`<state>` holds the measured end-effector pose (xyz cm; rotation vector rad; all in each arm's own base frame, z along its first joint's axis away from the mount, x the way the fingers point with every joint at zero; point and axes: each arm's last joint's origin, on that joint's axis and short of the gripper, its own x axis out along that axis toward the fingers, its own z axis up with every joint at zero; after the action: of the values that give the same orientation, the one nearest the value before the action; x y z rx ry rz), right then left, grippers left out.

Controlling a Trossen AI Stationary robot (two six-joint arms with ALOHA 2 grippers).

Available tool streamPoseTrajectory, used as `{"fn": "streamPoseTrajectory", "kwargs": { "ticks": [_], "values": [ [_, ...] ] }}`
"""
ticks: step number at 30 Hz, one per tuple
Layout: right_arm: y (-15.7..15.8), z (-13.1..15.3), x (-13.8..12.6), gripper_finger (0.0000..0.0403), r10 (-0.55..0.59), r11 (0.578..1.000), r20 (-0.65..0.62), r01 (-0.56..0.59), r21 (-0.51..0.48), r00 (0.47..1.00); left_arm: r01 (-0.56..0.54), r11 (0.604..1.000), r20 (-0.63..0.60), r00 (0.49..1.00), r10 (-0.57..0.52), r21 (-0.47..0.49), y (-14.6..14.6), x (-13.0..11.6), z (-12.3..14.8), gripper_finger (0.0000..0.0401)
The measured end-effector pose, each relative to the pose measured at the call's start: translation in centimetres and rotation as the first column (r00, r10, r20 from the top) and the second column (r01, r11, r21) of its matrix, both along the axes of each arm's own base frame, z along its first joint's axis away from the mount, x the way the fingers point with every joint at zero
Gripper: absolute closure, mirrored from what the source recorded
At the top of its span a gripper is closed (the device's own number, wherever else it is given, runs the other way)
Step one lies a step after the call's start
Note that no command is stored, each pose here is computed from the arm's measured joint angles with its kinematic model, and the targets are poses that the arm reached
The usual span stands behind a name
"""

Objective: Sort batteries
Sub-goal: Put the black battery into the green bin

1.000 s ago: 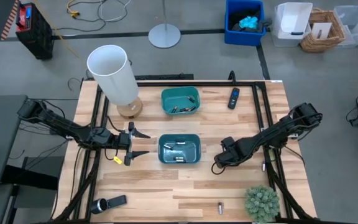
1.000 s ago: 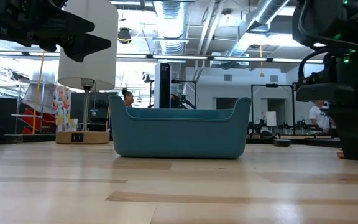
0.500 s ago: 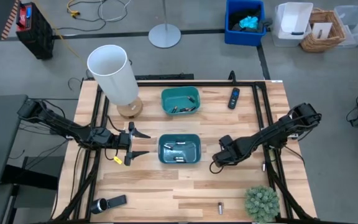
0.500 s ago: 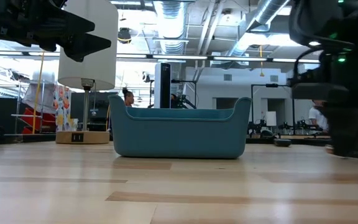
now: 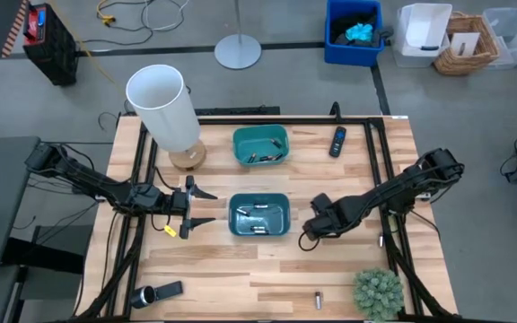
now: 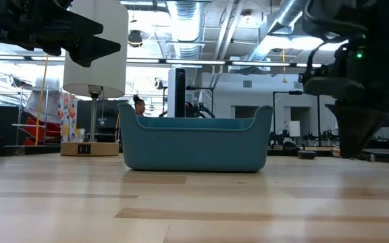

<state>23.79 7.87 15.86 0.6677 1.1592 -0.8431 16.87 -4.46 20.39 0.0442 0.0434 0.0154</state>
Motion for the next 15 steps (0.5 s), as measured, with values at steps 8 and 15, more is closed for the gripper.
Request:
{"fn": "streamPoseTrajectory", "kwargs": {
  "ticks": [8,15],
  "values": [
    [-0.6,2.1,1.9,0.0371,0.108,0.988,0.072,-0.099,-0.122,0.992,0.0,1.0,0.005,1.0,0.0,-0.002,0.0,0.0,0.1,0.0107],
    [-1.8,5.1,5.2,0.0371,0.282,0.926,0.199,-0.212,-0.312,0.939,0.0,1.0,0.005,1.0,0.0,0.002,0.0,0.0,0.1,0.0107]
  ]
}}
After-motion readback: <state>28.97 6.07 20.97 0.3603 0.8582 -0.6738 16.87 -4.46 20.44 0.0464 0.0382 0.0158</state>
